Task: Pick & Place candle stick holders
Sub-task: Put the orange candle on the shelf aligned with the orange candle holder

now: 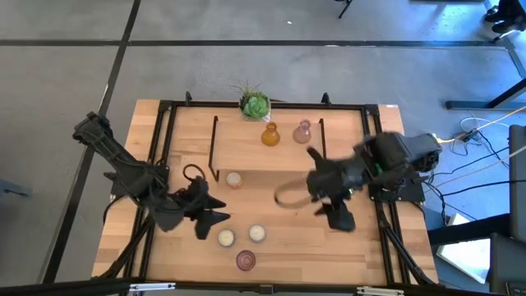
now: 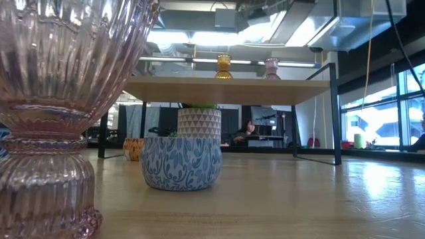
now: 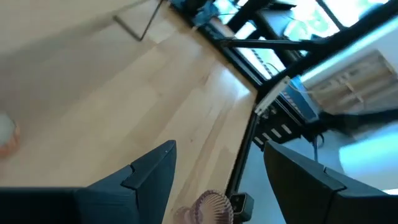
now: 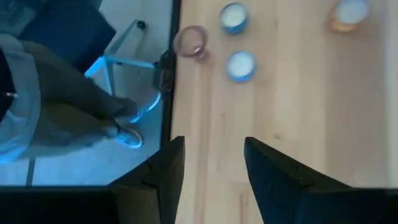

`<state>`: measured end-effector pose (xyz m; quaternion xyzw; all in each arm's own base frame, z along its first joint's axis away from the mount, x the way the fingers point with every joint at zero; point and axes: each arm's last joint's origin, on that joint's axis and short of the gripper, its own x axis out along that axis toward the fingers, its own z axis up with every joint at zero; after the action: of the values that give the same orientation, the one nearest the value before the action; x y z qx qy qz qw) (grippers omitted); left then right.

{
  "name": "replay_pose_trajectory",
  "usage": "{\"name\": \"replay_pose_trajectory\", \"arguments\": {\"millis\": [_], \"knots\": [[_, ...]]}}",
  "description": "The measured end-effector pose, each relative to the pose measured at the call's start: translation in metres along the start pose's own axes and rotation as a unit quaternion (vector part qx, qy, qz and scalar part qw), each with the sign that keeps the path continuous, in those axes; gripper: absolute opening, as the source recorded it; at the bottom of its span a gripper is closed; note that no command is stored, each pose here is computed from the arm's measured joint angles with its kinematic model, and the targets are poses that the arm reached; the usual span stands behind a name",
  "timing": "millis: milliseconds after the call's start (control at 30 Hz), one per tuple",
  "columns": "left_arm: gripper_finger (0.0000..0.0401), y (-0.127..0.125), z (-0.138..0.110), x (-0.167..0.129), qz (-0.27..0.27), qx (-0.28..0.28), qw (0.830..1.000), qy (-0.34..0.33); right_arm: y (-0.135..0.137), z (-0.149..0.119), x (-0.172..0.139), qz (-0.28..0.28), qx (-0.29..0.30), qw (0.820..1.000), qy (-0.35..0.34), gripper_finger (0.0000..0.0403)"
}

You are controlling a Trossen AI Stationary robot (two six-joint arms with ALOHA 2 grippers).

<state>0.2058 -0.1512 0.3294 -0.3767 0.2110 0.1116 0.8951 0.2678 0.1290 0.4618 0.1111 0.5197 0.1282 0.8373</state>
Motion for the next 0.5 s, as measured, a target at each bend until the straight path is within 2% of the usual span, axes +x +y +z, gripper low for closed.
{"name": "replay_pose_trajectory", "arguments": {"millis": [100,233,300,367,500], "knots": [[0.0239,0.002,-0.010,0.020,0.032,-0.033,0.999,0.003,0.023,-0.013,0.000,-0.003,-0.013,1.000,-0.001,0.0170],[0.0236,0.007,-0.025,0.053,0.084,-0.046,0.995,-0.004,0.051,-0.031,0.001,-0.035,-0.027,0.999,-0.021,0.0170],[0.0229,0.012,-0.033,0.069,0.105,-0.023,0.994,0.018,0.064,-0.041,0.001,-0.049,-0.031,0.998,-0.035,0.0170],[0.0219,0.017,-0.041,0.082,0.120,0.023,0.991,0.050,0.075,-0.051,0.000,-0.063,-0.035,0.996,-0.052,0.0170],[0.0198,0.032,-0.056,0.098,0.167,0.089,0.972,0.141,0.092,-0.067,-0.003,-0.094,-0.034,0.990,-0.096,0.0170]]}}
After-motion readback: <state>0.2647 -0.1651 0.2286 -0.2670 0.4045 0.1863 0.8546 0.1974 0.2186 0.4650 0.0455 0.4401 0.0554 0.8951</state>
